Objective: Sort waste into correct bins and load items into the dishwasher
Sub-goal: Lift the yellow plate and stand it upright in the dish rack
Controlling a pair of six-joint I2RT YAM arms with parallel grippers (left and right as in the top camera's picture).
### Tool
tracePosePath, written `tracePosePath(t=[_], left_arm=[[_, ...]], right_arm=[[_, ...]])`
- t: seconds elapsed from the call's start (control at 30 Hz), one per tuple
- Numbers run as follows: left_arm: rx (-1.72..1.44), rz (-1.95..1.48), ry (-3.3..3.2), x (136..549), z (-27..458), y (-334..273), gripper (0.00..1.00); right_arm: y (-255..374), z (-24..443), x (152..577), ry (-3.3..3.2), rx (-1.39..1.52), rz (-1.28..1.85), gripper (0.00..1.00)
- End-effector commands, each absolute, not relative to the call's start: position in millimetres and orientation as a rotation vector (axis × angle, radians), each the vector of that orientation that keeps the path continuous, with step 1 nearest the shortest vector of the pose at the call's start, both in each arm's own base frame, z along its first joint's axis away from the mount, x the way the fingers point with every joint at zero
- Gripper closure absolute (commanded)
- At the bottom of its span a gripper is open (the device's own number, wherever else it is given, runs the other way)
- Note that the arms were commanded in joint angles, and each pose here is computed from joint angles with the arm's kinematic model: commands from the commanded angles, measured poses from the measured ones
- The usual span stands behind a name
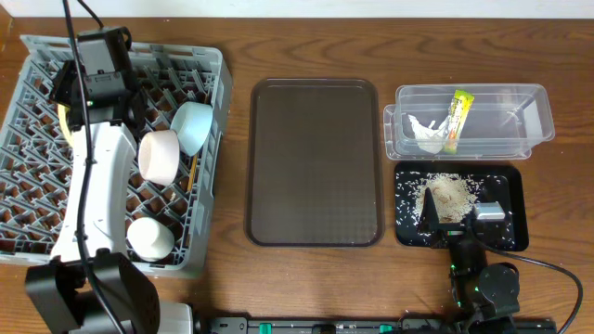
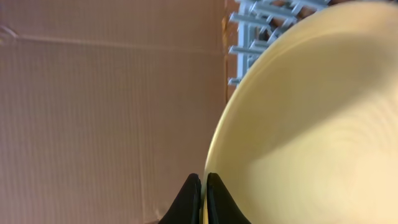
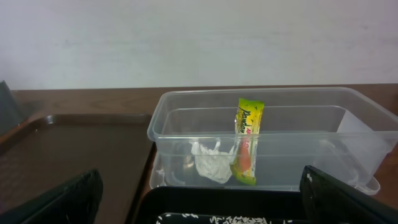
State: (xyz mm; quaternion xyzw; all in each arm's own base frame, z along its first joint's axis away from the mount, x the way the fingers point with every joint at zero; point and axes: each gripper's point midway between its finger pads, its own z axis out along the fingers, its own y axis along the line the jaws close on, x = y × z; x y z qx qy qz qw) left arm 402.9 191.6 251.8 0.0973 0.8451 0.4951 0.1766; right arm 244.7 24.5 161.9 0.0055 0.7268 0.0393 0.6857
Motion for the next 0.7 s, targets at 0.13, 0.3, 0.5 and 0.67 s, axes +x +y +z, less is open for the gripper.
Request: tracePosePath(t=[0.13,0.3,0.5,0.67], left_arm=[[0.330,1.396,2.430,408.2,235.5,190.1,0.93],[0.238,1.468,2.366,407.4,254.1,197.4,0.94],[0.217,1.472,2.341,409.0,259.9,198.2,0.94],[0.220,1.469,2.351,407.7,257.2,198.0,0.94]], right_arm=[[20.3,161.3,244.9,1.626,0.019,0.069,0.01],[20.3,161.3,244.9,1.626,0.019,0.069,0.01],[20.3,161.3,244.9,1.626,0.019,0.069,0.01],[20.4,161.3,244.9,1.626,0.019,0.069,0.01]])
